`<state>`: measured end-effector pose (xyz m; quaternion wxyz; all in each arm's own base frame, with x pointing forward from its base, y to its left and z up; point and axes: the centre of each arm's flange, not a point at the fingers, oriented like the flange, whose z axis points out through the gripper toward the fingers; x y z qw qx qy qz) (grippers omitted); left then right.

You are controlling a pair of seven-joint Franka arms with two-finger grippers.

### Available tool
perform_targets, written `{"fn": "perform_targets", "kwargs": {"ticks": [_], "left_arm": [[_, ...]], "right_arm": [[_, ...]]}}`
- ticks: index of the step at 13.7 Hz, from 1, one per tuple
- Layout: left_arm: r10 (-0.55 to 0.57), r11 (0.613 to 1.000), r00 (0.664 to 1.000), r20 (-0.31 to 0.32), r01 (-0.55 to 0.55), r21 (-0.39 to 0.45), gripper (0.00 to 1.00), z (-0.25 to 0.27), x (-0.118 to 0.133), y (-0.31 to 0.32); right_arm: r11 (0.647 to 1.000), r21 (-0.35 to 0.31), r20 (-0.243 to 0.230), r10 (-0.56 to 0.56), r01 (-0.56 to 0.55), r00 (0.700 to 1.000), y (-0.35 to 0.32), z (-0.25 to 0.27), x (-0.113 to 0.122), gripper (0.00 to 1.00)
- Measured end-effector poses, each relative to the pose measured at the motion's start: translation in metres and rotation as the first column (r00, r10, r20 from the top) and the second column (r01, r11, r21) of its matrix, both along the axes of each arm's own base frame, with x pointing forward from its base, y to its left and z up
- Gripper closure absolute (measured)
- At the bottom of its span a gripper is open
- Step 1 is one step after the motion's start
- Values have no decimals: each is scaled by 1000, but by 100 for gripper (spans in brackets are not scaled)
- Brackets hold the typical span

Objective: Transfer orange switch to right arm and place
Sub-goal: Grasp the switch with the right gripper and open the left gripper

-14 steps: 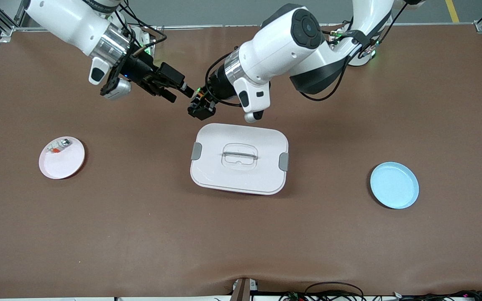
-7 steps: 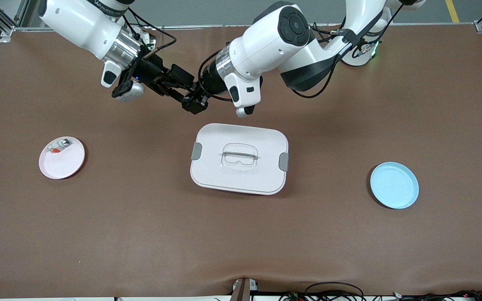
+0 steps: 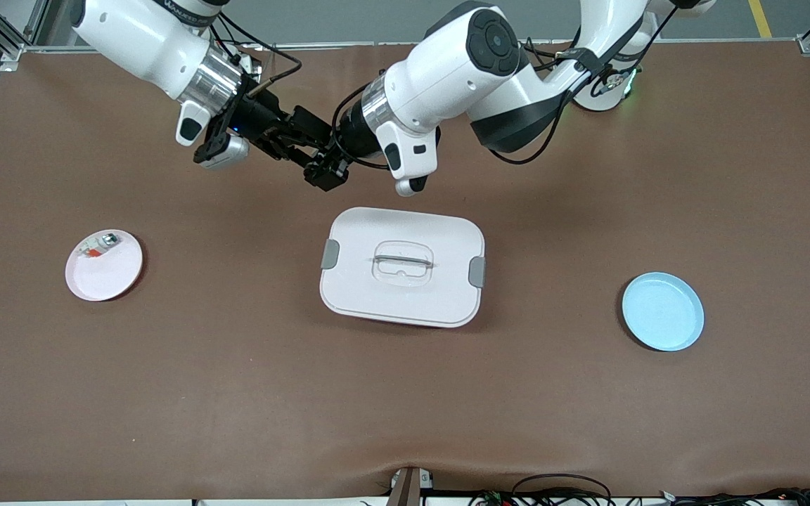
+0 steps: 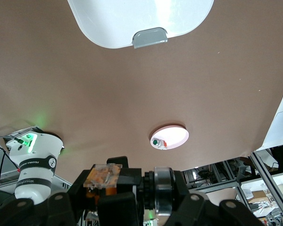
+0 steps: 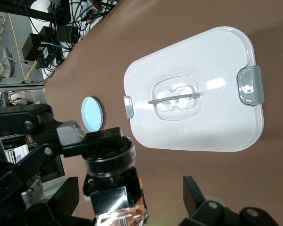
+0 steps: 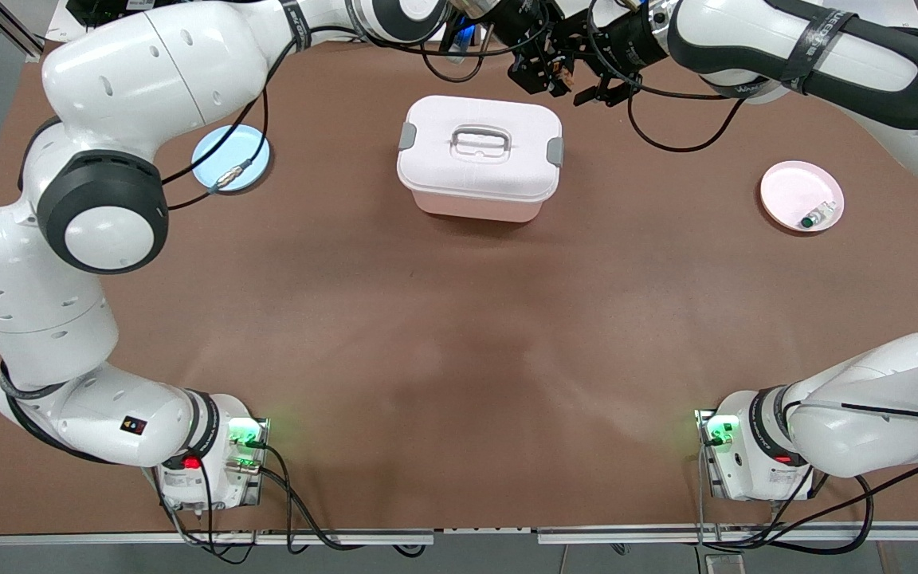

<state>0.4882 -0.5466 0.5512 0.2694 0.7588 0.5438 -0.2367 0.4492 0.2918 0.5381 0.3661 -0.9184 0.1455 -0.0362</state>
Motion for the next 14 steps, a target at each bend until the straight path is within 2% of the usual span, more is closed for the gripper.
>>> {"fn": "perform_targets", "kwargs": {"ticks": [2,5,11,12,14], "left_arm": [[0,1000,1000,0,0,0,28,0,0,0],[-1,1000,1000,-6,1,-4,28,0,-1,-1],[14,1000,1000,2,-14,-28,28,5,1,-1],[18,999,1000,6,-18,-33,24,6,2,-1],[33,999,999,16,-33,-43,4,9,7,2]], "right_arm": [[1000,-6,20,26,-25,999,0,1,0,29],[998,-8,34,65,-65,997,1,6,0,59],[996,-7,50,84,-84,995,-3,13,4,59],[996,-6,52,87,-87,995,-2,15,4,59],[993,-7,74,114,-114,991,-1,21,4,59]]}}
